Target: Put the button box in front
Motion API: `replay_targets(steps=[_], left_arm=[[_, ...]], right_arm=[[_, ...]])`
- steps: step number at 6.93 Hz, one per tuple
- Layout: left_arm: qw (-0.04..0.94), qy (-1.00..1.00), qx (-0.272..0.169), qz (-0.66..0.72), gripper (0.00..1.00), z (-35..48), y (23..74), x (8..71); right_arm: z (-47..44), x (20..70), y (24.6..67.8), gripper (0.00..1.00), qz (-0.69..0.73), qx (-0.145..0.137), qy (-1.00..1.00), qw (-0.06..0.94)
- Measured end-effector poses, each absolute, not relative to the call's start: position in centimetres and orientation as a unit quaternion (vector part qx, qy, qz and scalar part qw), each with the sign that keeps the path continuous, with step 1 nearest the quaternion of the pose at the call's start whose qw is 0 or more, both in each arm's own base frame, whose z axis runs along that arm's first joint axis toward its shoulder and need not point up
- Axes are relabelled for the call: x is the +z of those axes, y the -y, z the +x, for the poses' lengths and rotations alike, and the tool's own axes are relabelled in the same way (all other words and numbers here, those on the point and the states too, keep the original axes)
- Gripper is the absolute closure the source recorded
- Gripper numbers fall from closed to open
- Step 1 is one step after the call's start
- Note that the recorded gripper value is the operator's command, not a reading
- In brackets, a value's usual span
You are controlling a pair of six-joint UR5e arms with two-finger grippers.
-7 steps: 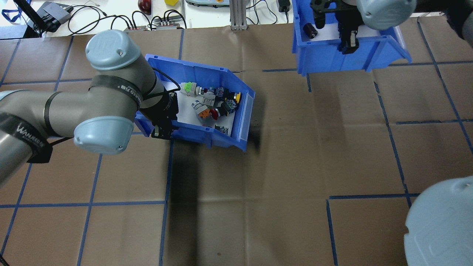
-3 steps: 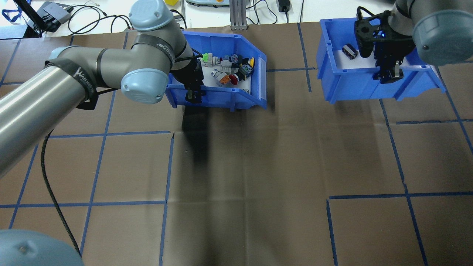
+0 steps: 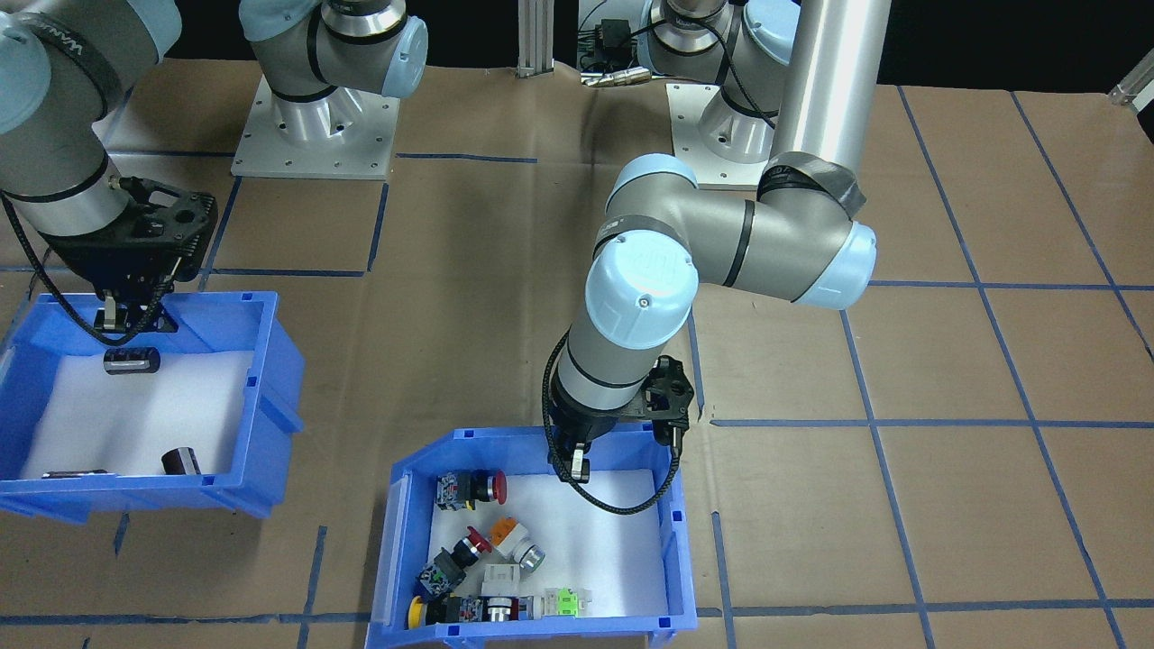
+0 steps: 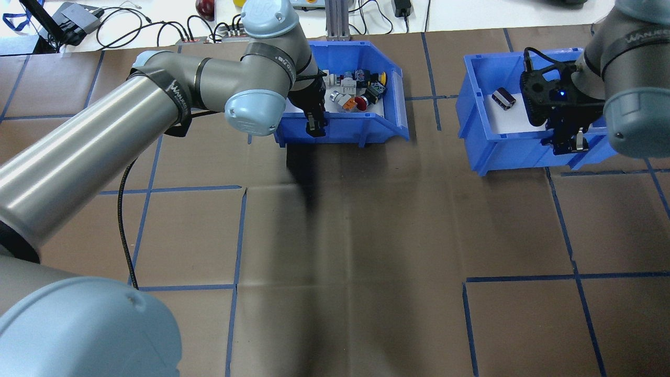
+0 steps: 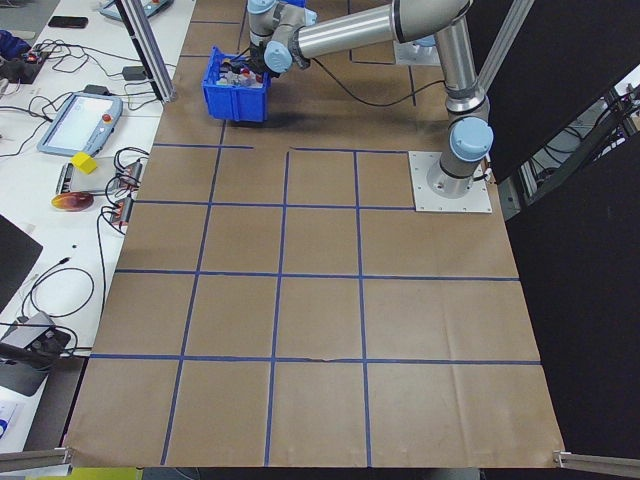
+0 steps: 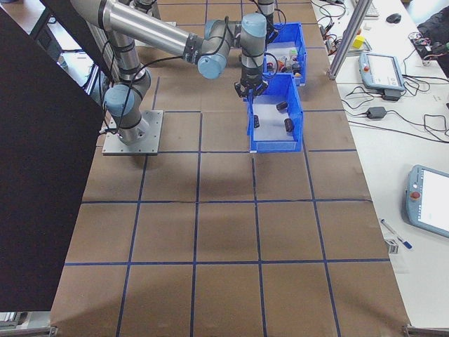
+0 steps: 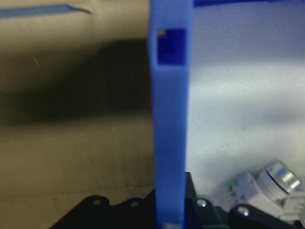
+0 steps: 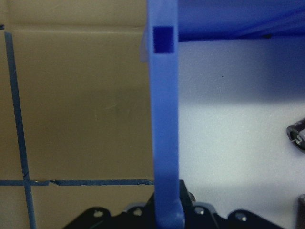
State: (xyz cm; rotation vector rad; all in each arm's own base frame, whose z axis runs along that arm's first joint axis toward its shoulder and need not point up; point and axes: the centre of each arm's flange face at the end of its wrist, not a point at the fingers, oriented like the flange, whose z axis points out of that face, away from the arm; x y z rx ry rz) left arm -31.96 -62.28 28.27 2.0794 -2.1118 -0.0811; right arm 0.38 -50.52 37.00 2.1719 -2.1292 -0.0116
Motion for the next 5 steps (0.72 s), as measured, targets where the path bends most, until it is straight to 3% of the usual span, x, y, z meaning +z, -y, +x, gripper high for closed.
replay_targets(steps=[4, 5], left_arm=[[0.075, 0.725, -0.036, 0.684, 0.92, -34.2, 60.9, 26.7], [0.074, 0.728, -0.037, 0.681, 0.84, -34.5, 60.7, 26.6]], right_arm=[[0.8, 36.2, 47.0, 0.94, 0.717, -0.006, 0.696, 0.043], [1.0, 36.2, 46.1, 0.94, 0.717, -0.006, 0.695, 0.044]])
